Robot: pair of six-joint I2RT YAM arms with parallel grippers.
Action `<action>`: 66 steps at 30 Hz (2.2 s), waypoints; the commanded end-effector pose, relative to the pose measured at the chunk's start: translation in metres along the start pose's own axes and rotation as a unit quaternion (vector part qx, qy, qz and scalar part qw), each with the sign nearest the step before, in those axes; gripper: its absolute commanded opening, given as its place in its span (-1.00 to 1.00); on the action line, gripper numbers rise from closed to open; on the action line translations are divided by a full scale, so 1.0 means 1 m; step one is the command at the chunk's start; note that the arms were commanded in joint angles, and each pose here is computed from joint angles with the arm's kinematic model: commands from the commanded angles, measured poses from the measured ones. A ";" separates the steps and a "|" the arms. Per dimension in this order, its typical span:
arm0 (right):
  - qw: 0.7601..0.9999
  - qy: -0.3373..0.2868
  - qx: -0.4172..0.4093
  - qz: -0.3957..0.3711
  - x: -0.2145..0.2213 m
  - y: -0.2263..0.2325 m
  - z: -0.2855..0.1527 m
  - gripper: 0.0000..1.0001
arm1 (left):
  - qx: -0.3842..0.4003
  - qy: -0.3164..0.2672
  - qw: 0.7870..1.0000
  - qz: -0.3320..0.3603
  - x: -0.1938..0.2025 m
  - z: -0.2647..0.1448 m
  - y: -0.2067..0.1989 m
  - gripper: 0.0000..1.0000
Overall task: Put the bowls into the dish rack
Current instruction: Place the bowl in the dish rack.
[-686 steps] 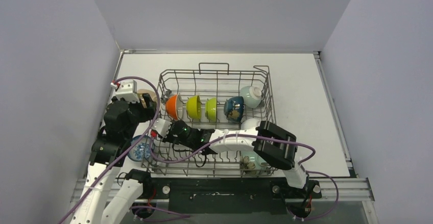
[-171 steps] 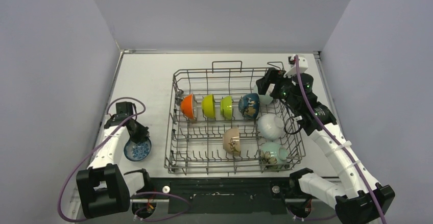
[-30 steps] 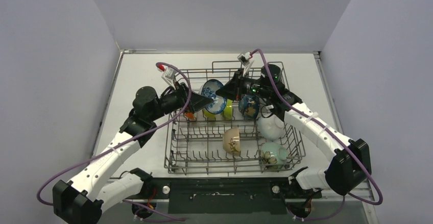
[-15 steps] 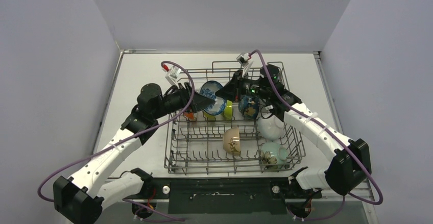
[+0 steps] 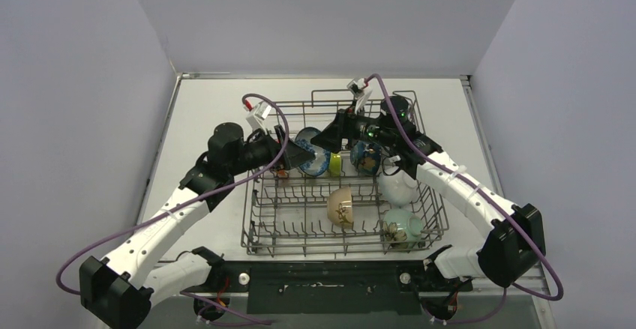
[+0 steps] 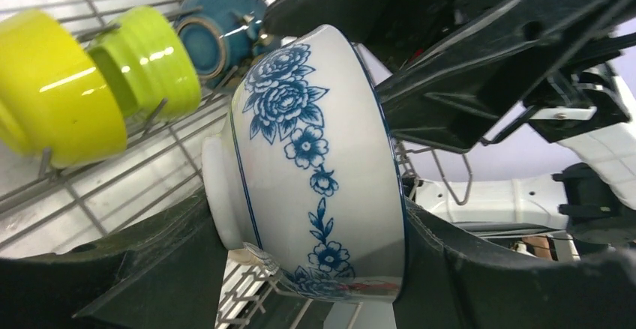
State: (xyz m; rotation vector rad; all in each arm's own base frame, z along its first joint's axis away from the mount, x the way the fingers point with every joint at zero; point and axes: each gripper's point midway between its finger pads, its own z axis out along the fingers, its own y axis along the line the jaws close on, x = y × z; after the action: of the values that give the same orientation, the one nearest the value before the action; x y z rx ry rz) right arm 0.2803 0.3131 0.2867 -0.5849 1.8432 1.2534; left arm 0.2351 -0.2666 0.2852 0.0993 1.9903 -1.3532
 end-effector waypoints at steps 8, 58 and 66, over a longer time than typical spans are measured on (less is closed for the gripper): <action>0.993 -0.068 0.076 -0.058 -0.033 -0.005 -0.023 0.99 | -0.095 0.000 0.995 0.029 -0.013 -0.016 0.010 -1.00; 0.969 -0.102 0.210 -0.075 -0.031 -0.034 -0.072 0.80 | -0.378 0.127 0.916 0.047 0.108 -0.017 0.058 -1.00; 0.970 -0.099 0.208 -0.076 -0.030 -0.033 -0.071 0.80 | -0.388 0.143 0.909 0.058 0.123 -0.007 0.074 -1.00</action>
State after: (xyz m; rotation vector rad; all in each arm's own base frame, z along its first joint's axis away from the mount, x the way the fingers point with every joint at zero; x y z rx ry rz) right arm 0.2933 0.2314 0.3049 -0.3352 1.8028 0.7707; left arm 0.1622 -0.2529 0.1488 0.0553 2.6421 -0.3567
